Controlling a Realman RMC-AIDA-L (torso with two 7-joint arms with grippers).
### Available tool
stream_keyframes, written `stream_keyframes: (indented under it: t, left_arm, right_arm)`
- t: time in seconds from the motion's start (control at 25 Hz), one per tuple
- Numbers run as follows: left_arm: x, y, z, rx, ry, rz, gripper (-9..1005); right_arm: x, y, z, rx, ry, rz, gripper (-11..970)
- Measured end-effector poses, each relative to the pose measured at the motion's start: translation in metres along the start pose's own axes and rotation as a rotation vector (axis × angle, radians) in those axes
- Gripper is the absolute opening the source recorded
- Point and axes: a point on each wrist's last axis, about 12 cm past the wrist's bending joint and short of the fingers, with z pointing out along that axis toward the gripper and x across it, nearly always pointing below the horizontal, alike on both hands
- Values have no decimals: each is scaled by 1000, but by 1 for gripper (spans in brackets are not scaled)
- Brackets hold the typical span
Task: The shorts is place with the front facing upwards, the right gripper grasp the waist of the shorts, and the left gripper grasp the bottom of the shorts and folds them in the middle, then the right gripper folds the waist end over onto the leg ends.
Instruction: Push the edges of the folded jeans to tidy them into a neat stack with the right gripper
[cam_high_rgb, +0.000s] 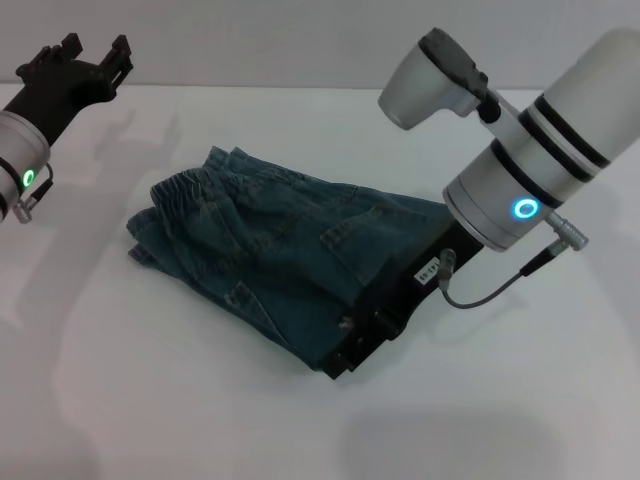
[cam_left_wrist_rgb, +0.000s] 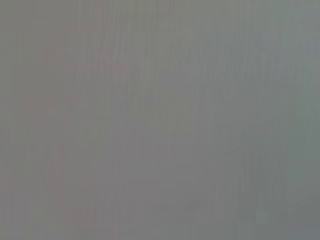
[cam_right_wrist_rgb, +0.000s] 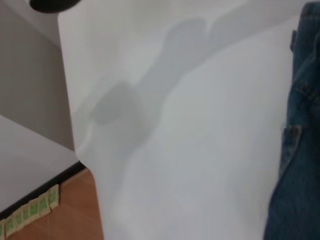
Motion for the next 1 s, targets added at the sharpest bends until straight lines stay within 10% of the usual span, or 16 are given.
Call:
stream_keyframes:
  t: [1.0]
  left_arm:
    - [-1, -2, 3, 6, 2, -1, 648]
  right_arm:
    - [15, -39, -9, 218, -75, 96, 751]
